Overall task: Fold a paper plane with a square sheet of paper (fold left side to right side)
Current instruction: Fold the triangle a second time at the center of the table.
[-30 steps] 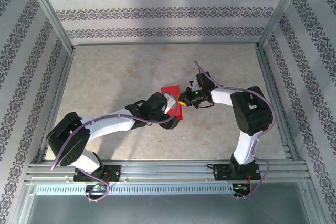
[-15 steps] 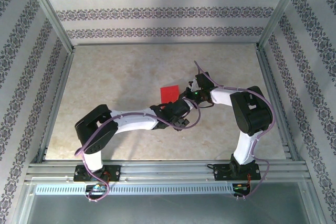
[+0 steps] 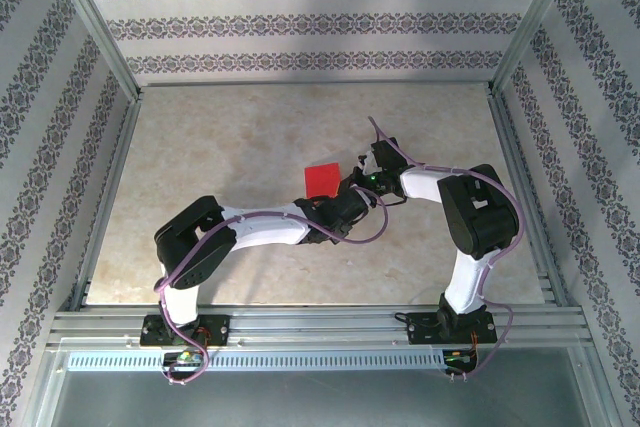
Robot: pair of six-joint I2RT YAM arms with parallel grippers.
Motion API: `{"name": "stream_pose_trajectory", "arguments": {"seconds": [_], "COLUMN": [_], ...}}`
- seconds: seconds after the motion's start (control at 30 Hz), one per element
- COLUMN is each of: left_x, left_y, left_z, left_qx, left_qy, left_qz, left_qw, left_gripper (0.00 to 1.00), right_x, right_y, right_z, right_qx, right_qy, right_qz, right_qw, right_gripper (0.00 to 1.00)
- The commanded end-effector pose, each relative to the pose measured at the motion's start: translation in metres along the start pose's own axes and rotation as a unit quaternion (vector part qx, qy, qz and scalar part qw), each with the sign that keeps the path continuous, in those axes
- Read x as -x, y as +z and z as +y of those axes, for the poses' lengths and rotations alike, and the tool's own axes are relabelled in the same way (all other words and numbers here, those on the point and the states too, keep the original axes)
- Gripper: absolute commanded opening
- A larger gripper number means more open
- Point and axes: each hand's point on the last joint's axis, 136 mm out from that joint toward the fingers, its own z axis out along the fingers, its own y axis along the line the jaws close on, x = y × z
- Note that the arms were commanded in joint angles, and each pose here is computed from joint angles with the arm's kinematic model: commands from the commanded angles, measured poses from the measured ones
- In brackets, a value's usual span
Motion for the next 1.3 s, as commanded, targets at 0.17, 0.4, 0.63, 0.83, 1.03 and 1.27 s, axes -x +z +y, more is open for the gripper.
{"name": "stream_pose_trajectory", "arguments": {"seconds": [0.17,0.4,0.63,0.83,1.03,1.27], "left_x": [0.001,0.002,0.004,0.006,0.011,0.016], "left_y": [-0.012,-0.015,-0.020,-0.022,-0.023,-0.023], "left_z": [-0.004,-0.005,-0.006,-0.004,0.001,0.010], "left_qx": [-0.014,-0.023,-0.042,-0.084,-0.130,-0.188], "left_qy": [-0.013,-0.027,-0.048,-0.096,-0.162,-0.248], "left_qz": [-0.014,-0.020,-0.027,-0.032,-0.034,-0.041], "left_qw": [1.000,0.999,0.998,0.991,0.978,0.949], "left_gripper": [0.06,0.00,0.00,0.00,0.00,0.00], "right_x": [0.004,0.015,0.044,0.060,0.045,-0.002], "right_y": [-0.005,-0.015,-0.036,-0.070,-0.099,-0.092], "right_z": [0.007,0.013,0.020,0.014,-0.003,-0.015], "right_qx": [0.000,0.005,0.012,0.013,0.013,0.031], "right_qy": [-0.006,-0.010,-0.016,-0.020,-0.036,-0.055], "right_qz": [-0.013,-0.033,-0.078,-0.126,-0.146,-0.102], "right_qw": [1.000,0.999,0.997,0.992,0.989,0.993], "right_gripper": [0.12,0.22,0.35,0.42,0.35,0.05]}}
